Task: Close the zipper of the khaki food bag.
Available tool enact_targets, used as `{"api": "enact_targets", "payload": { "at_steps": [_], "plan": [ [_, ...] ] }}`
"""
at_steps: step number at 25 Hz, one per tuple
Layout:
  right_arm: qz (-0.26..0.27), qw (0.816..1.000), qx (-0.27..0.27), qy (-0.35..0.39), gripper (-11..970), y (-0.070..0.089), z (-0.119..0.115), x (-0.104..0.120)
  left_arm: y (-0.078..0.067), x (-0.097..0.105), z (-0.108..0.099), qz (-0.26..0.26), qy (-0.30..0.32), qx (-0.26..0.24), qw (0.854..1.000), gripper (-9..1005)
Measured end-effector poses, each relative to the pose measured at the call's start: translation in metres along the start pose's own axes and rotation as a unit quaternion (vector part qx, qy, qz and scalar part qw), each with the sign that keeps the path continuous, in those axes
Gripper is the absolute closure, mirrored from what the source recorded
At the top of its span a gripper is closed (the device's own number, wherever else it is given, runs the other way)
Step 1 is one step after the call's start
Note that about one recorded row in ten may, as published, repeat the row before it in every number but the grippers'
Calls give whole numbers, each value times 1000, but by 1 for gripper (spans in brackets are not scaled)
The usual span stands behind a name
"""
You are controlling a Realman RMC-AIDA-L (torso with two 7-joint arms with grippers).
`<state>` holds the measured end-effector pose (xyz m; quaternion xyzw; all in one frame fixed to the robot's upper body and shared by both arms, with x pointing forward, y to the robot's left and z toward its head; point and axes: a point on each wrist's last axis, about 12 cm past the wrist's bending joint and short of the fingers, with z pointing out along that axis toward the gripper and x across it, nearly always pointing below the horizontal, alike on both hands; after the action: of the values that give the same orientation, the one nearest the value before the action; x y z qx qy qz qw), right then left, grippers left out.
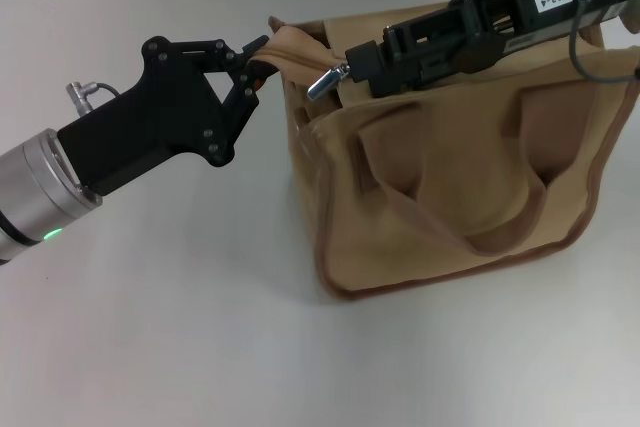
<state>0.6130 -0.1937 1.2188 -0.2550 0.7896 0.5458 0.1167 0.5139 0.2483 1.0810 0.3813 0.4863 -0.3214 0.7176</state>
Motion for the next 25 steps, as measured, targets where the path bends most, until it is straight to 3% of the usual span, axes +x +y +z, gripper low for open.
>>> {"api": "enact_targets", "payload": {
  "at_steps": [25],
  "plan": [
    [15, 1000, 4, -2, 180, -4, 11, 0, 12, -14, 29, -10, -38, 45, 998, 967]
  ]
}}
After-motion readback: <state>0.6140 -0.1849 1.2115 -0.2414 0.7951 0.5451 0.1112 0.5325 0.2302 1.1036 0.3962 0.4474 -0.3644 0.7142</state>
